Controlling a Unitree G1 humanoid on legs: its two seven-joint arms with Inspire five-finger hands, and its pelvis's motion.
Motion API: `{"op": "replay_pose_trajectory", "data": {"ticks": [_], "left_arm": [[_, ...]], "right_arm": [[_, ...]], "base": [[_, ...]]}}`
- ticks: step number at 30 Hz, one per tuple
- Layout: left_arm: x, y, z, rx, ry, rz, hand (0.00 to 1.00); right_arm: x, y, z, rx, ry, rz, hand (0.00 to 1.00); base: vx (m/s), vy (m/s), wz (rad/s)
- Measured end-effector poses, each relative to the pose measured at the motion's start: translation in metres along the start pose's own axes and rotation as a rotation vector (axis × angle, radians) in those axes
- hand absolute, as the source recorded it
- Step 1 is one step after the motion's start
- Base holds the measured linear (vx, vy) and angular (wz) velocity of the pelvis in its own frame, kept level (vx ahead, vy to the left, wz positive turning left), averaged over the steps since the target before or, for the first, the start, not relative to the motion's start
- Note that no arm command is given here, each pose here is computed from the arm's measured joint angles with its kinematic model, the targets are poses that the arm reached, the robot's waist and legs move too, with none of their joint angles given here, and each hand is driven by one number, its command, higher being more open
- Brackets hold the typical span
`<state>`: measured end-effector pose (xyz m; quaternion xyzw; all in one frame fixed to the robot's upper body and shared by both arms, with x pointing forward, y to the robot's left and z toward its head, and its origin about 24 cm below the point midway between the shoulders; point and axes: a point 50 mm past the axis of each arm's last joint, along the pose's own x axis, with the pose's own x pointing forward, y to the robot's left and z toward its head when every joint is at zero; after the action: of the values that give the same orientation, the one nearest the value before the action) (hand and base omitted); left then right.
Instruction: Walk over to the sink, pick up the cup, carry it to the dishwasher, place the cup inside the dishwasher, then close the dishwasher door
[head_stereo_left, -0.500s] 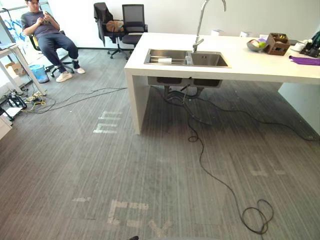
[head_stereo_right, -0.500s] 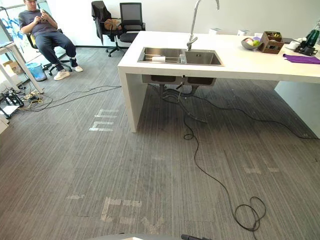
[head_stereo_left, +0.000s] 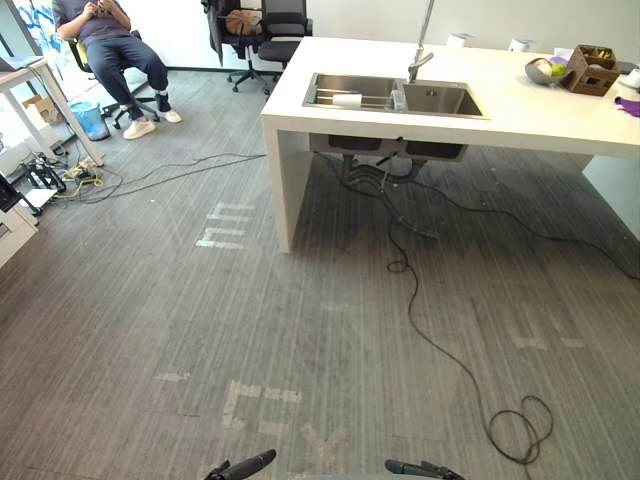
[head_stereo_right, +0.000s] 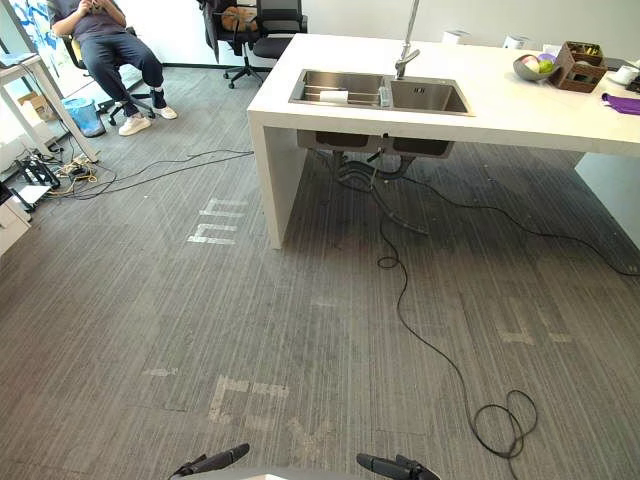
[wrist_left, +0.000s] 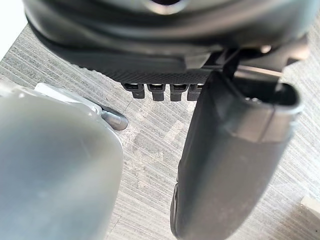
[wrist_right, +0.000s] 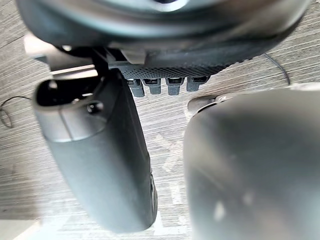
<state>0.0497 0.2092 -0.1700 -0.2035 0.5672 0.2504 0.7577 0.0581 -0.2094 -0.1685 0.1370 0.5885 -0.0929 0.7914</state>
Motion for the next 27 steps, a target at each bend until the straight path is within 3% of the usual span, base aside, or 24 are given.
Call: {"op": "replay_pose_trajectory", "data": {"ticks": [10,27], "left_arm": [[-0.002,0.003,-0.014,-0.277,-0.038,0.067,1.0],[-0.002,0.007,-0.01,-0.286,-0.061,0.069,1.0]], "right_arm": [[0.0,-0.001,-0.002,0.061,-0.031,0.0,1.0],[0.001,0.016,0.01,0.132,-0.143,0.09,1.0]], "base": [[-0.06,-0.02,0.08],[-0.06,-0.003,0.12]]}}
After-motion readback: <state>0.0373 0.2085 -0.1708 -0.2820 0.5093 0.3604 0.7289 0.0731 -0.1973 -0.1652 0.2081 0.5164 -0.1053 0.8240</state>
